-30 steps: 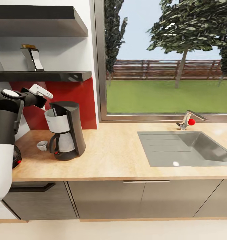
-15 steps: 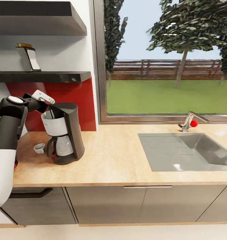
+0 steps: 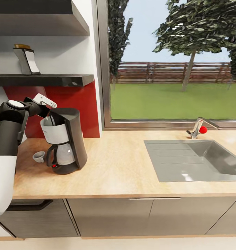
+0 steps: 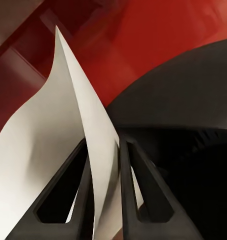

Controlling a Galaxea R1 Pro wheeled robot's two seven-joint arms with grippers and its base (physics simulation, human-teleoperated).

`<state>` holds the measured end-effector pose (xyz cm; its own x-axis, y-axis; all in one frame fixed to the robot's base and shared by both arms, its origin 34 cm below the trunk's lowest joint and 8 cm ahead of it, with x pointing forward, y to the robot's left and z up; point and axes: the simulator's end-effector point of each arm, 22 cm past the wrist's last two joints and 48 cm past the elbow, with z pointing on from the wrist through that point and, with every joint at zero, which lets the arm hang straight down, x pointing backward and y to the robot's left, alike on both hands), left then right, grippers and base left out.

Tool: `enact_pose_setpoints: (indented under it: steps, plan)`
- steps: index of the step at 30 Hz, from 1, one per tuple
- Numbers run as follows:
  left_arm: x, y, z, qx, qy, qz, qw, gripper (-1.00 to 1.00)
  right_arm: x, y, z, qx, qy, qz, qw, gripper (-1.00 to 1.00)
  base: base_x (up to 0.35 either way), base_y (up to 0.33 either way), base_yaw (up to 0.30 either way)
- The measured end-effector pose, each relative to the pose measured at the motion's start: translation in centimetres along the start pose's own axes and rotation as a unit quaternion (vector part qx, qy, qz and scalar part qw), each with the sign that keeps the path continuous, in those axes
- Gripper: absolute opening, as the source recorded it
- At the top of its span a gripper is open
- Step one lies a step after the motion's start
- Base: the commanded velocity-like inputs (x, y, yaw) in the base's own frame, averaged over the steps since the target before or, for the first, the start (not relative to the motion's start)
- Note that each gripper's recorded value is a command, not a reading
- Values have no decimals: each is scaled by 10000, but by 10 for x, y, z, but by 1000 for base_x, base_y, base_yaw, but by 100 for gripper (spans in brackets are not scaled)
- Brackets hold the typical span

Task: Set up a coffee station on the kitchen countertop: keep the coffee maker on the countertop, move the bottle of coffee from the kitchen shelf to the counter next to the coffee maker, place a paper coffee filter on top of the coffee maker, put the saucer next to the coffee maker with the coffee cup on the saucer, and place the electric kettle next to the coffee maker.

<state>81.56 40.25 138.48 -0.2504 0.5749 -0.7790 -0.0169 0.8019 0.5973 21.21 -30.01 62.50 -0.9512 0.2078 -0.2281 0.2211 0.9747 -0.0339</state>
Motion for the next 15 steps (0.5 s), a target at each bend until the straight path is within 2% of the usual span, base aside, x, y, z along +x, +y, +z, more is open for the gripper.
enact_pose_setpoints:
  steps: [10,15]
  plan:
    - [16,-12,3,82,129,17,9999,-100,0,0,0,-1,1,0,10000,100,17,0,0]
    - [19,-6,4,-77,144,16,9999,-100,0,0,0,-2,0,-1,10000,100,123,0,0]
